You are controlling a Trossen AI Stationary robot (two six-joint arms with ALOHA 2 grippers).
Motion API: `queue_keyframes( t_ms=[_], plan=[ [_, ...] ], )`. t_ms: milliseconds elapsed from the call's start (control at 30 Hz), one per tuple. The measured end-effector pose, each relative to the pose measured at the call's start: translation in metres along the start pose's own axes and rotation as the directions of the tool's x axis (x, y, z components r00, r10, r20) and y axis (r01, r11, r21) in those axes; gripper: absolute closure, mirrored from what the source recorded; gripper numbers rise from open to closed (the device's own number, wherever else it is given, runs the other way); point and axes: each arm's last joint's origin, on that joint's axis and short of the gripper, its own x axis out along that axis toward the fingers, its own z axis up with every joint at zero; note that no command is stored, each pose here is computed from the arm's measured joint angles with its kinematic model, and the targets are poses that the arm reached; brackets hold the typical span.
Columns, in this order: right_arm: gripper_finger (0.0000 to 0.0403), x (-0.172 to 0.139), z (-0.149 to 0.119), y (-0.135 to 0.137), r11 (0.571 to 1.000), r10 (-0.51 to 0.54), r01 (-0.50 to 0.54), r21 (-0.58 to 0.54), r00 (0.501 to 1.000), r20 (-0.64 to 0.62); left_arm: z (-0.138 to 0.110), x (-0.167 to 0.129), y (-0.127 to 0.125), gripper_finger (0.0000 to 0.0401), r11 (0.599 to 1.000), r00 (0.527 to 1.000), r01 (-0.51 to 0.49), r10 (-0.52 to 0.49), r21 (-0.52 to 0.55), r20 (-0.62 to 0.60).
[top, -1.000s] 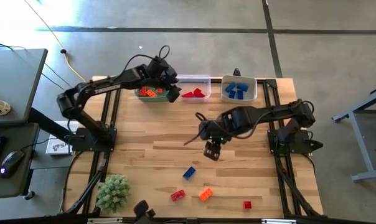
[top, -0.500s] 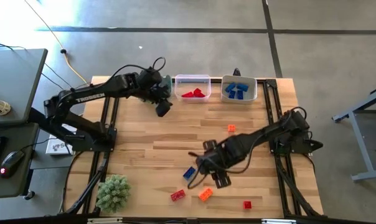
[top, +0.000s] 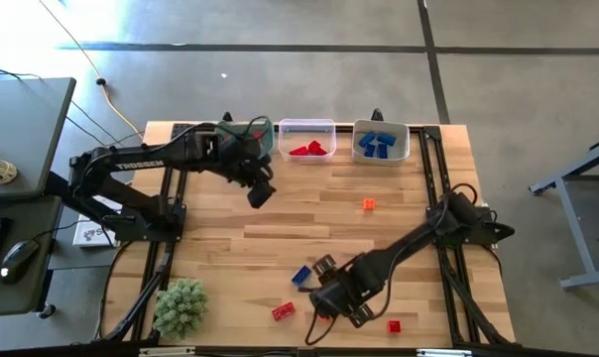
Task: Sort & place blocks by color
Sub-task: Put the orange game piece into the green bin
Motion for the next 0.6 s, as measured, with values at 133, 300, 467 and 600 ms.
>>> queue_keyframes(
  t_ms=[133,300,467,600],
  plan=[
    [0.0183,0.015,0.002,0.005,1.0,0.008,-0.008,-0.022,0.999,-0.035,-0.005,0.001,-0.012,0.0184,0.999,1.0,0.026,-0.027,-0.021,-0.014],
    [0.0183,0.038,0.004,0.013,0.999,0.022,-0.026,-0.04,0.996,-0.081,-0.011,0.001,-0.025,0.0184,0.998,0.998,0.053,-0.054,-0.03,-0.029],
    [0.0183,0.058,0.007,0.02,0.998,0.035,-0.041,-0.054,0.994,-0.099,-0.015,0.001,-0.033,0.0184,0.999,0.999,0.045,-0.045,-0.013,-0.025],
    [0.0183,0.073,0.009,0.023,0.997,0.039,-0.046,-0.058,0.993,-0.108,-0.017,0.001,-0.035,0.0184,1.0,1.0,0.018,-0.019,-0.025,-0.01]
  ],
)
